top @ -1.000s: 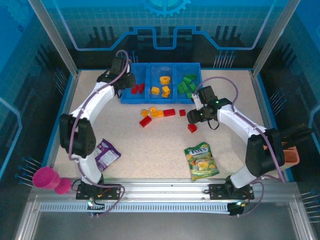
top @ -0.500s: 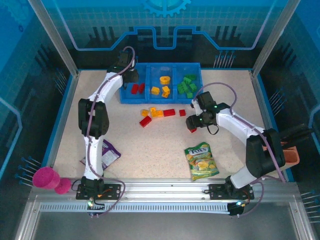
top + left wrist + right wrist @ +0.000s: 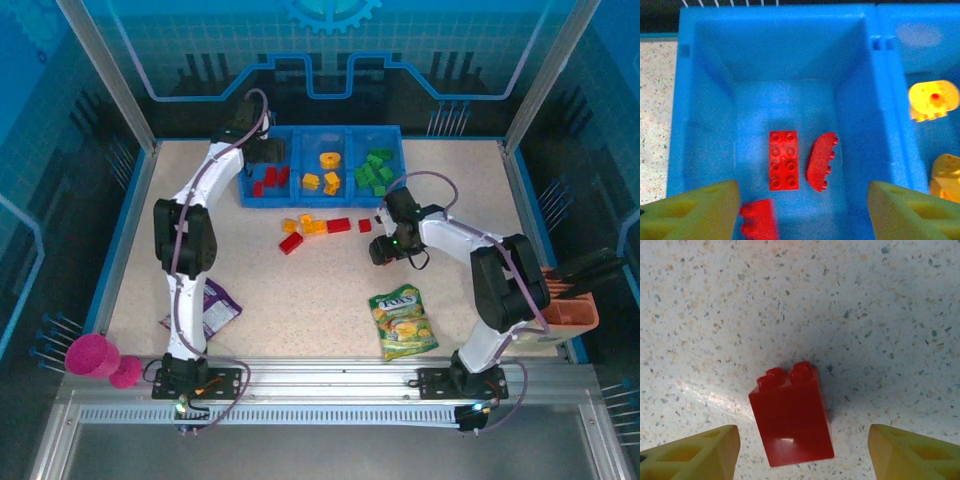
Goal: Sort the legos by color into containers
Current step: Place the lego in the container, then pick up the lego from the center of the table, then place the lego in the container, then pick up the lego from the center of the table, then place the lego in the container, then pick up the lego from the center of the table.
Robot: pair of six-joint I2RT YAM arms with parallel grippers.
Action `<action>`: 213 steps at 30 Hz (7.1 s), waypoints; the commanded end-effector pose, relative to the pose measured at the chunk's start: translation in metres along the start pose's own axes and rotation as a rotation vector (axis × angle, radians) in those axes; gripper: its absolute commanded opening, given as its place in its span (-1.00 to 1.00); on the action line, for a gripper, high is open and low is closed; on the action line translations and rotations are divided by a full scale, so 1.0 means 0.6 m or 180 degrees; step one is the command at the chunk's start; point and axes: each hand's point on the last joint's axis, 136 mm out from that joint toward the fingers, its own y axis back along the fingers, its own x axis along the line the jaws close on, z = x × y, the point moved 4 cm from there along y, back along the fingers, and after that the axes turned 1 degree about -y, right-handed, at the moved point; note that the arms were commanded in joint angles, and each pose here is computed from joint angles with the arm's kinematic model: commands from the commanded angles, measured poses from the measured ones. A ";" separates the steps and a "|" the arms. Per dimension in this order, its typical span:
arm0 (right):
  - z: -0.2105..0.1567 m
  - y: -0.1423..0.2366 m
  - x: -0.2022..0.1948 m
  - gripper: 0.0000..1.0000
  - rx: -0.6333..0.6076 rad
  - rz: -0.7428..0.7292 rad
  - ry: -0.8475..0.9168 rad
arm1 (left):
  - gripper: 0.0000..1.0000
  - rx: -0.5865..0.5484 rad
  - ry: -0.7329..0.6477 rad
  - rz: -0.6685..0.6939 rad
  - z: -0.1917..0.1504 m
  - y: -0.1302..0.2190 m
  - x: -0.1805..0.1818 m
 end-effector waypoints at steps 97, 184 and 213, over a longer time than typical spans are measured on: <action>0.516 0.154 0.342 0.28 -0.3236 0.0174 0.3221 | 0.65 0.0430 -0.1064 -0.0473 -0.361 0.148 -0.092; 0.100 0.148 0.063 0.65 -0.1171 0.0827 0.0350 | -0.31 0.0136 -0.0249 0.0010 -0.056 -0.058 0.008; 0.119 0.138 0.057 0.67 -0.1160 0.0829 0.0407 | 0.21 0.0583 -0.0860 -0.0411 -0.305 0.074 -0.089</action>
